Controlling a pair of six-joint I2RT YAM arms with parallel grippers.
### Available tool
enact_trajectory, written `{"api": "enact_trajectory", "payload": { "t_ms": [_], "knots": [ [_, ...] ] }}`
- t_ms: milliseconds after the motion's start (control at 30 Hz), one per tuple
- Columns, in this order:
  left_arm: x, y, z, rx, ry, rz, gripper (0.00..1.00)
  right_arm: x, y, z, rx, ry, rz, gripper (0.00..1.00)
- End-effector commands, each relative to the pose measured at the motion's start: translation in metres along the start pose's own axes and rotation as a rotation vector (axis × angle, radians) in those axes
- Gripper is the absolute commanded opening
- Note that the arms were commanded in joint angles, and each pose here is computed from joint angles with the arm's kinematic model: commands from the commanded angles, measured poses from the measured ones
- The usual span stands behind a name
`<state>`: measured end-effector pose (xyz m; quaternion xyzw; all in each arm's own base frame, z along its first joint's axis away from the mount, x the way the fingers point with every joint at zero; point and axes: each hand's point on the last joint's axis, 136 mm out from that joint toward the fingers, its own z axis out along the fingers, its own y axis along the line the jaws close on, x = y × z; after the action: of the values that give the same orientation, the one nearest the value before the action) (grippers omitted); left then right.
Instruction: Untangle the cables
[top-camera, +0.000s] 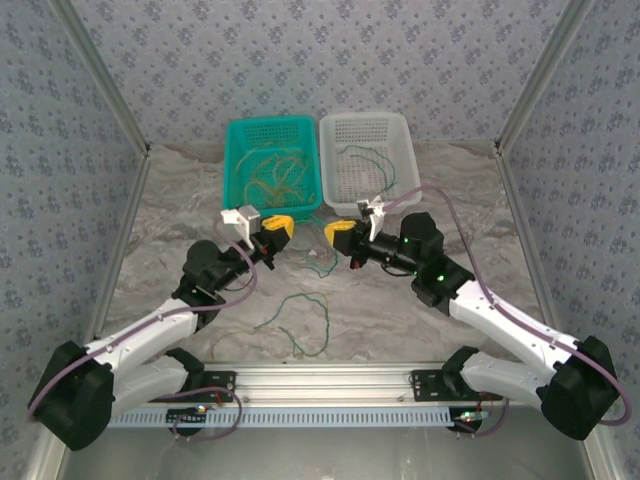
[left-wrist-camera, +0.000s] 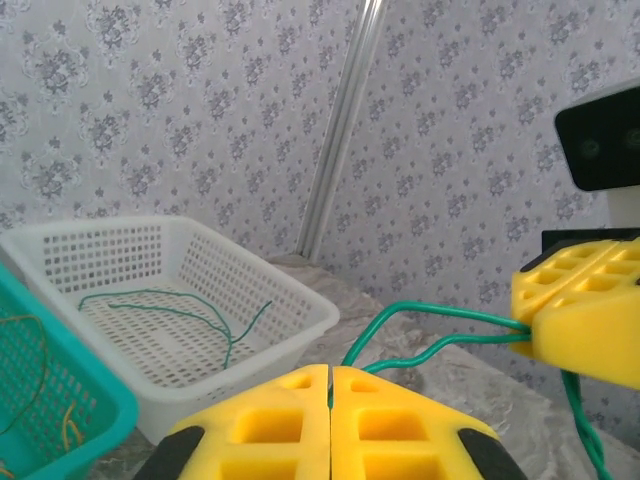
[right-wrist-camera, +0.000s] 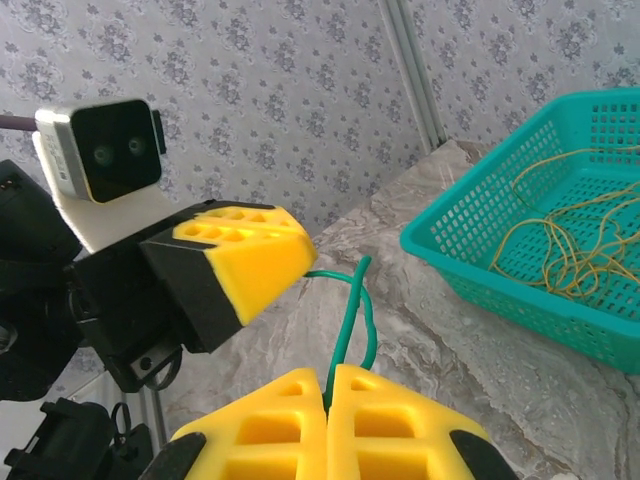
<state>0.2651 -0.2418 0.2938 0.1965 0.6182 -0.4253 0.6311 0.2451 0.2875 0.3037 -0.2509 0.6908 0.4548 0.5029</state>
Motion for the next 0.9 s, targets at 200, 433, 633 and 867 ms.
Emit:
{"api": "enact_trajectory", "payload": {
  "t_ms": [200,433,633,867],
  "knots": [
    [-0.022,-0.022,0.000,0.067,-0.020,0.087,0.00,-0.023,0.003,-0.016,0.047,-0.067,-0.046,0.54],
    [-0.017,-0.037,0.002,0.108,0.025,0.170,0.00,-0.058,-0.023,-0.039,0.159,-0.041,0.196,0.99],
    [-0.012,-0.037,0.007,0.109,0.041,0.188,0.00,-0.034,-0.045,-0.017,0.202,0.172,0.472,0.93],
    [-0.010,-0.035,0.008,0.092,0.043,0.190,0.00,-0.004,-0.039,0.006,0.126,0.310,0.563,0.95]
  ]
}}
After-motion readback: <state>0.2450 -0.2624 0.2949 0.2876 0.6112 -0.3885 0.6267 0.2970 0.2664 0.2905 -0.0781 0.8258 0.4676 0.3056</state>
